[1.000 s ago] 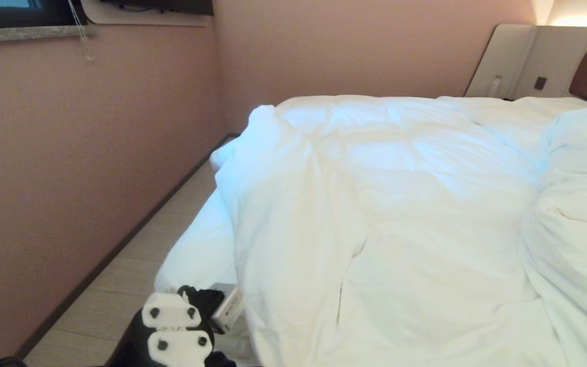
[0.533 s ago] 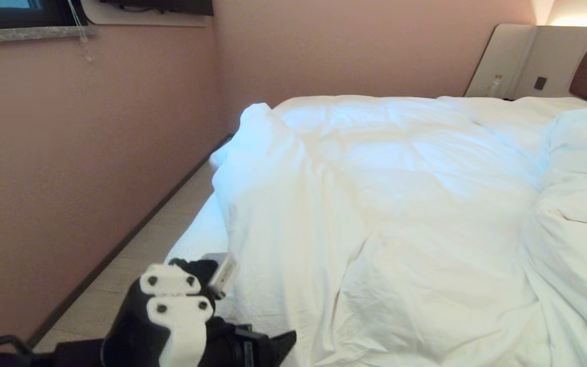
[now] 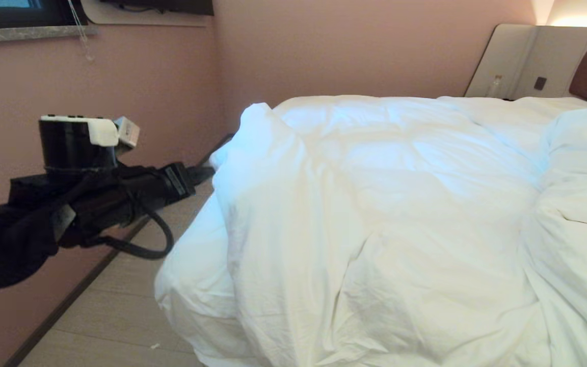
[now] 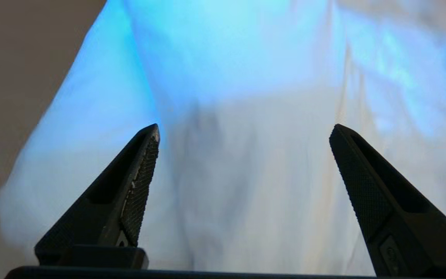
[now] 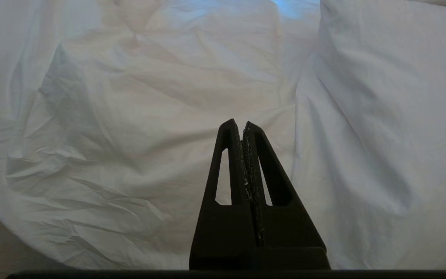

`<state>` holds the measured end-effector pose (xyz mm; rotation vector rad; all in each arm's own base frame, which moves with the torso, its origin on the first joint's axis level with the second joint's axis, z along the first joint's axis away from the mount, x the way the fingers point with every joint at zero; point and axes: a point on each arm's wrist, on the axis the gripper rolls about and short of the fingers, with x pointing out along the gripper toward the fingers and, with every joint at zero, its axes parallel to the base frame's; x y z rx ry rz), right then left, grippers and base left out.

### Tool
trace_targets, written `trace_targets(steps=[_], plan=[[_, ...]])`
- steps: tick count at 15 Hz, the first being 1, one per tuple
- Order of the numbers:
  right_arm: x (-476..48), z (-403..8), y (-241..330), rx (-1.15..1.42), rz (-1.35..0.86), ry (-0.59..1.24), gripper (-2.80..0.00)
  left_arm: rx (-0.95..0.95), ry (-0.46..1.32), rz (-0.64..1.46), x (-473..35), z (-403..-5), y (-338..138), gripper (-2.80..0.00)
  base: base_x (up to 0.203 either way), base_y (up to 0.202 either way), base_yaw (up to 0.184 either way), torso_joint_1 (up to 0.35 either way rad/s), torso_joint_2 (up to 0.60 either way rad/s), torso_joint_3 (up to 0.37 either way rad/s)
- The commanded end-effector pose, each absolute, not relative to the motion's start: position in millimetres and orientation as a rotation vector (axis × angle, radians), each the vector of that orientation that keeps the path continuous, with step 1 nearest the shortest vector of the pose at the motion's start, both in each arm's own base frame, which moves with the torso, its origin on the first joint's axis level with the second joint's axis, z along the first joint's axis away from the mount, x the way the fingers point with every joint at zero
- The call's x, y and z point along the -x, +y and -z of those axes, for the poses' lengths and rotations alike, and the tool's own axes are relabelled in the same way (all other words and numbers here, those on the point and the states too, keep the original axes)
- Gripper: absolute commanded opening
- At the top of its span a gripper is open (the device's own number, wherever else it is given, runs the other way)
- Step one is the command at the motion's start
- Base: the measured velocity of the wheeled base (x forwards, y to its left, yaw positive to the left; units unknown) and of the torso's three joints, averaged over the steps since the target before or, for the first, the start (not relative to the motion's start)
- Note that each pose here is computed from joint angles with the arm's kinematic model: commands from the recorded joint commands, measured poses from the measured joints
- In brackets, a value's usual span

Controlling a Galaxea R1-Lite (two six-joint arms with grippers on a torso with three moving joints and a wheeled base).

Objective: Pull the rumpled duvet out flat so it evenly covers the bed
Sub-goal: Flatten the corners of the folded blanket

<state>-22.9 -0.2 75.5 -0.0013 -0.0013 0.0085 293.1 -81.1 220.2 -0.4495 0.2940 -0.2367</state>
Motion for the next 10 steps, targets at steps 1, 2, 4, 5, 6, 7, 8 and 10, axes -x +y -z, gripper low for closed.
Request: trace_targets(steps=[1,2,4,5,6,7,8,10], plan=[[22.8,-75.5,-0.2,0.002,-0.009,0.0,-2.8,0.476,0.317,0.265,-336.5,-202.3,-59.0,0.0,0.0,0.0,0.0,0.0,0.0,0.0],[22.8,-75.5,-0.2,0.002,-0.009,0.0,-2.8,0.482,0.296,0.296,-349.2,-202.1,-53.4,0.0,0.0,0.0,0.0,0.0,0.0,0.0],[22.8,-75.5,-0.2,0.002,-0.009,0.0,-2.8,0.488,0.268,0.332,-354.2,-208.0,-50.6,-2.8,0.0,0.0,0.0,0.0,0.0,0.0],[22.8,-75.5,-0.2,0.002,-0.009,0.0,-2.8,0.491,0.264,0.34,-357.5,-209.0,-49.9,-2.8,0.0,0.0,0.0,0.0,0.0,0.0],[22.8,-75.5,-0.2,0.002,-0.009,0.0,-2.8,0.494,0.241,0.352,-368.6,-213.5,-48.2,-2.8,0.0,0.0,0.0,0.0,0.0,0.0],[22.8,-75.5,-0.2,0.002,-0.009,0.0,-2.8,0.499,0.232,0.358,-384.3,-211.3,-45.8,-2.8,0.0,0.0,0.0,0.0,0.0,0.0],[22.8,-75.5,-0.2,0.002,-0.009,0.0,-2.8,0.504,0.235,0.36,-399.8,-204.9,-42.6,-2.8,0.0,0.0,0.0,0.0,0.0,0.0],[22.8,-75.5,-0.2,0.002,-0.009,0.0,-2.8,0.513,0.238,0.368,-432.1,-186.4,-29.0,-2.8,0.0,0.0,0.0,0.0,0.0,0.0]])
